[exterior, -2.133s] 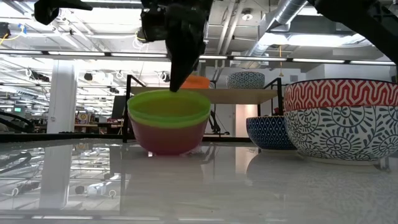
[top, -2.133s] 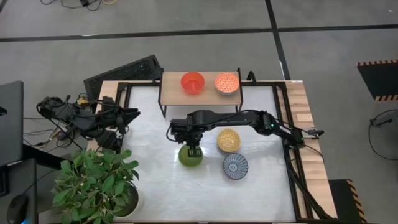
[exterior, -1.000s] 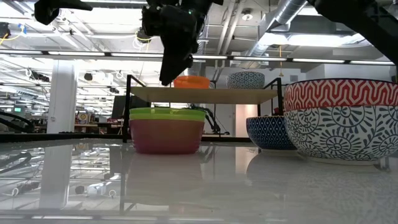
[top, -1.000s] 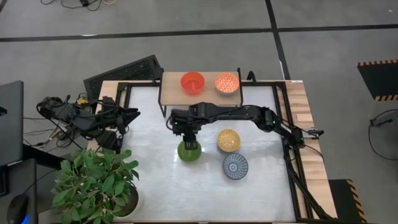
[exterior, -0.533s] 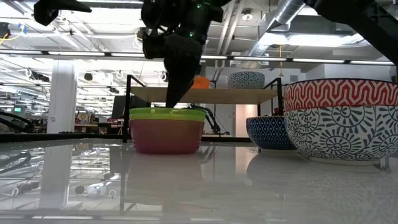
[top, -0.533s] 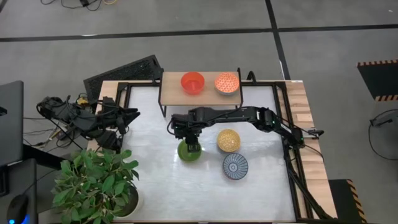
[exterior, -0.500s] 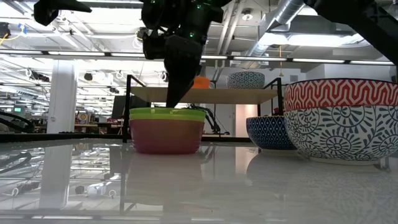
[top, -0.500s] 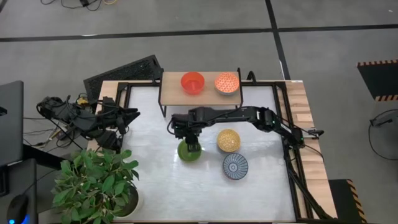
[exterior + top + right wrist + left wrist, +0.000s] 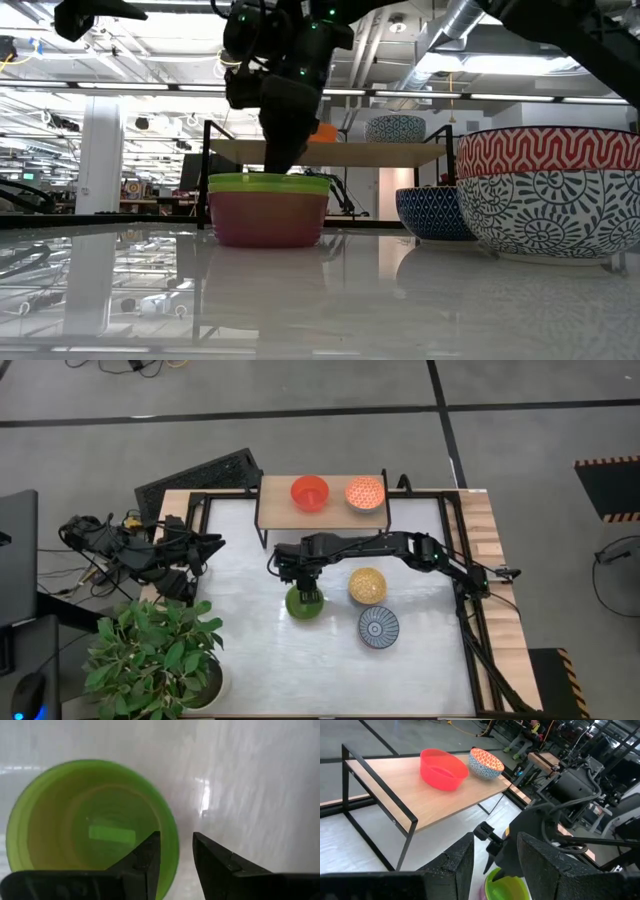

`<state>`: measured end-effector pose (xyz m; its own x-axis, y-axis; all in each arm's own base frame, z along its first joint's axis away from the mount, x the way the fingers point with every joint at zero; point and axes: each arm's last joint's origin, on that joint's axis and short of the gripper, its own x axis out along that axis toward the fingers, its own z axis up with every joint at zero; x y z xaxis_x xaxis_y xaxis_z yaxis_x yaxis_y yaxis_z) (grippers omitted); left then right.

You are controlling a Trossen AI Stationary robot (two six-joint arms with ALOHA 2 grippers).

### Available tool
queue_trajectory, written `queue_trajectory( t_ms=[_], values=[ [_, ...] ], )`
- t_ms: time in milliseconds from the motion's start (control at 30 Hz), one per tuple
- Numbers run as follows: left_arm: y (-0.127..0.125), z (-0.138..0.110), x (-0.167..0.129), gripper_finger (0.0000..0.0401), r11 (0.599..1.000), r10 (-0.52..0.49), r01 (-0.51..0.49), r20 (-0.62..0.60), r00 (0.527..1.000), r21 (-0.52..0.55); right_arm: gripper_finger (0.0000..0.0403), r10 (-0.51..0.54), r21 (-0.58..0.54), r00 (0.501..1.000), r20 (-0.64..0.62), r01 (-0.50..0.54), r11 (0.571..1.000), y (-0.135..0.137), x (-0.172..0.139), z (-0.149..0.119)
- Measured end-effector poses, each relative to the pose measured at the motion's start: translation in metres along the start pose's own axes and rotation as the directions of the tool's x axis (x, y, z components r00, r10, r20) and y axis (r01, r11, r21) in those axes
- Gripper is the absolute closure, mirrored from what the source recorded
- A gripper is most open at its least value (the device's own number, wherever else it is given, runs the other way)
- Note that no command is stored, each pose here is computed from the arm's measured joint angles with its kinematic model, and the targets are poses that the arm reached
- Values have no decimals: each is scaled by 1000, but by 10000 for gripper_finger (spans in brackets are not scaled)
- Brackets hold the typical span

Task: Place and stack bowls onto a shelf
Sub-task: Stack the green bowl on top of the orange bowl on the shelf

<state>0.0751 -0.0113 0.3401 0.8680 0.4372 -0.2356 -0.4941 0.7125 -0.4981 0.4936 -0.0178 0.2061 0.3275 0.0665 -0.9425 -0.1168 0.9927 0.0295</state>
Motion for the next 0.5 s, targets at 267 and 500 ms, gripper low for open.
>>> queue_trajectory(
  t_ms=[267,500],
  values=[
    [0,0,0,266,1000,0,0,0,1000,0,304,-2,3,1000,-17,2,1000,0,2,-2],
    [0,0,0,266,1000,0,0,0,1000,0,386,-30,9,999,-27,30,1000,-1,2,-2]
  ],
)
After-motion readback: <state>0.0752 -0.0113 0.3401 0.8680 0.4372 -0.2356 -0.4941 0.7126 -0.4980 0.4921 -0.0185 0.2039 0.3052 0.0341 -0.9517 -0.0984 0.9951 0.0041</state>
